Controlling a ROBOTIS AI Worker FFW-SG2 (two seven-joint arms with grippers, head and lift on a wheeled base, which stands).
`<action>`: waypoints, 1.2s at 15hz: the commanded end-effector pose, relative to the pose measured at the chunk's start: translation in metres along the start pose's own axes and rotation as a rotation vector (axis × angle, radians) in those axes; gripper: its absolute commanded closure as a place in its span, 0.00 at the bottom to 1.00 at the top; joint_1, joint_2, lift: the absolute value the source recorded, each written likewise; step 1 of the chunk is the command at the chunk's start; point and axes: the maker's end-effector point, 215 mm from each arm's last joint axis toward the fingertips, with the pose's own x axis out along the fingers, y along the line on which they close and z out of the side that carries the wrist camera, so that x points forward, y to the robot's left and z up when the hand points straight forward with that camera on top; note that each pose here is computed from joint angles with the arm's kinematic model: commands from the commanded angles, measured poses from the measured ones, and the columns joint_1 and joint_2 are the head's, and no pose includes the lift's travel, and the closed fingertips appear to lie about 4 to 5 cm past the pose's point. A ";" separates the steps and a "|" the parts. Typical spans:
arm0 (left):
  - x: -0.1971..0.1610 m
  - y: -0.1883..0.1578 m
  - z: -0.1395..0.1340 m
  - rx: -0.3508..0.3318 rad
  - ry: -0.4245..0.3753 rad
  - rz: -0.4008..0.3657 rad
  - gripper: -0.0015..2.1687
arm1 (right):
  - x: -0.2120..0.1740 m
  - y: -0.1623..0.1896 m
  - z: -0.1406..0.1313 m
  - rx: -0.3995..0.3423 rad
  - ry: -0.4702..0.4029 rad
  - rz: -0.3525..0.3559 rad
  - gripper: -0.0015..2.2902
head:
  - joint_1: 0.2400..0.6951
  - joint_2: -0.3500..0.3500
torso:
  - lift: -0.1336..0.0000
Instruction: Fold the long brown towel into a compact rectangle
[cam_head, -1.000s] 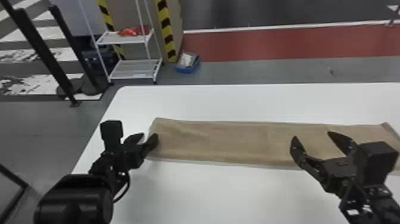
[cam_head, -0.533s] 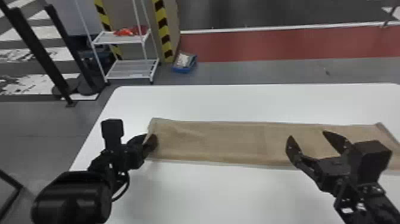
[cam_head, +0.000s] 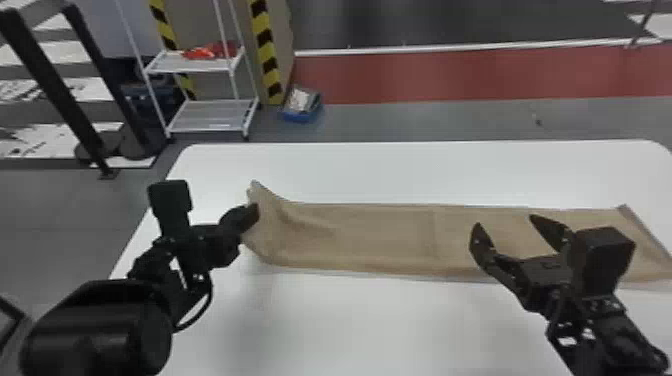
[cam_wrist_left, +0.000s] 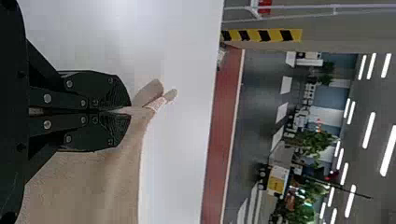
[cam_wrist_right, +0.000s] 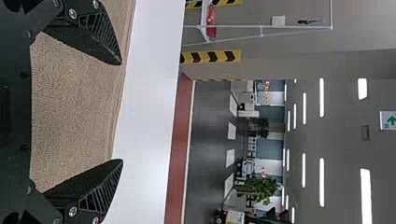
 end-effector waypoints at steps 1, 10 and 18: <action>-0.014 -0.038 0.045 -0.042 -0.077 -0.065 0.80 | 0.009 0.000 -0.002 -0.008 0.010 -0.001 0.06 | 1.00 0.62 | 0.09; -0.054 -0.149 0.124 -0.259 -0.183 -0.329 0.80 | 0.050 0.043 -0.040 0.054 0.077 0.215 0.74 | 1.00 0.52 | 0.09; -0.089 -0.141 0.167 -0.415 -0.146 -0.505 0.80 | 0.076 0.144 -0.060 0.056 0.139 0.413 0.74 | 1.00 0.62 | 0.09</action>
